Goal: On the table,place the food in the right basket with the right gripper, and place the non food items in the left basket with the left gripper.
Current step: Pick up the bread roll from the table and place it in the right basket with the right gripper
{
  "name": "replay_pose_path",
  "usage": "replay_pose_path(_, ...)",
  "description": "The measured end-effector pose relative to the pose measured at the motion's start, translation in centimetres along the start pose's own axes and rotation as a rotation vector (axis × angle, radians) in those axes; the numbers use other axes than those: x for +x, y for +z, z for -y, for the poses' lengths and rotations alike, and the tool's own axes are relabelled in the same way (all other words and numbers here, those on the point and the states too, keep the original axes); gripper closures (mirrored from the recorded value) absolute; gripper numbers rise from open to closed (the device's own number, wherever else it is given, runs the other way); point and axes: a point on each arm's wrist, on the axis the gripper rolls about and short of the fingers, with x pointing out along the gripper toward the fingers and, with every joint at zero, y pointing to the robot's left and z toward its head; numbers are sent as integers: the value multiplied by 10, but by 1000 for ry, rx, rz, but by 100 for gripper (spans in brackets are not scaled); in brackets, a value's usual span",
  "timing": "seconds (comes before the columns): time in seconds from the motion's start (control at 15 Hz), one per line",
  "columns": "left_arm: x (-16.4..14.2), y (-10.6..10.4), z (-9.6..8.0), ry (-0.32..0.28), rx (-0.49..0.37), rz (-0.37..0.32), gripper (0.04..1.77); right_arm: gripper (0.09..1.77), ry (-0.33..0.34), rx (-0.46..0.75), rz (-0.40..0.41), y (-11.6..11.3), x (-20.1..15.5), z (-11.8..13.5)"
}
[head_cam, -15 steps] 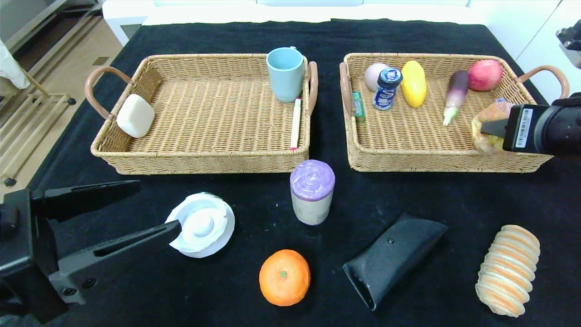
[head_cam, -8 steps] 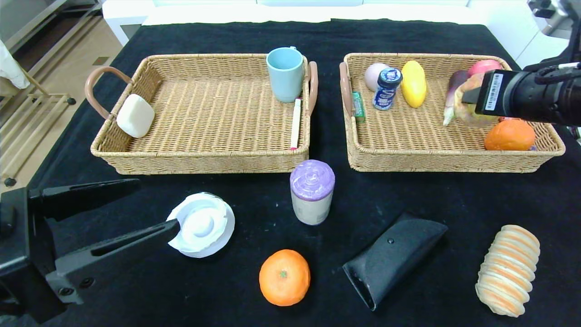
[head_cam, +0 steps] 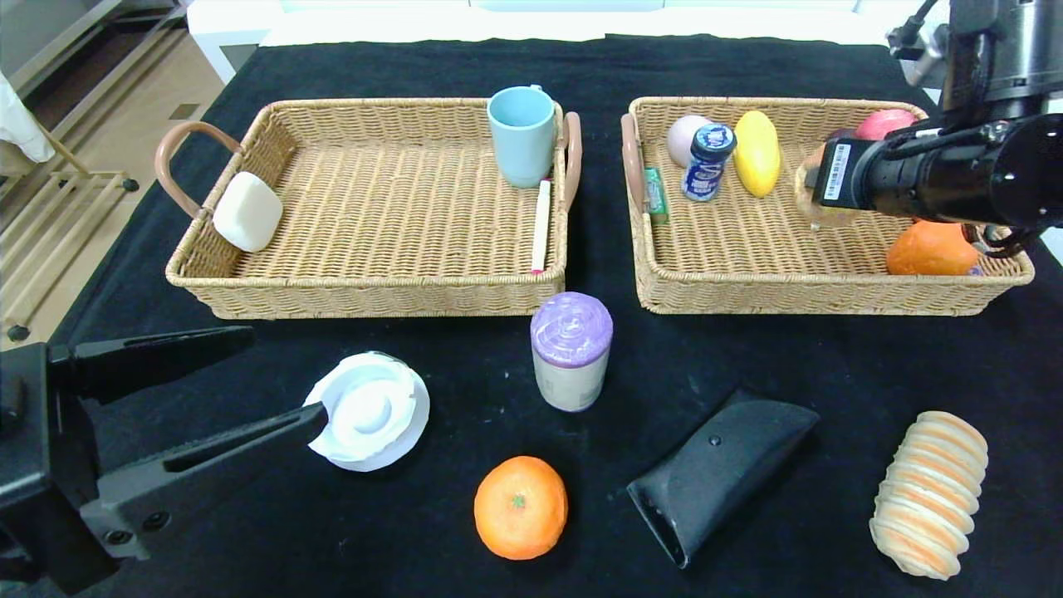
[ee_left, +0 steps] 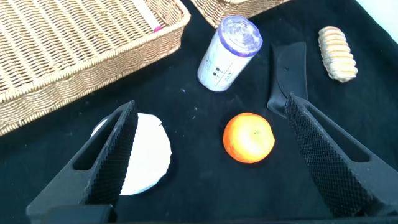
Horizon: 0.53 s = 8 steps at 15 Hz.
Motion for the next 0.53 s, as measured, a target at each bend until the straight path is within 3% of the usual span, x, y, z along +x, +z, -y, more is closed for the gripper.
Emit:
replay_pose_path(0.33, 0, 0, 0, 1, 3, 1, 9, 100, -18, -6, -24, -7, 17, -1)
replay_pose_path(0.53, -1, 0, 0, 1, 4, 5, 9, 70, -17, -9, -30, -9, 19, -2)
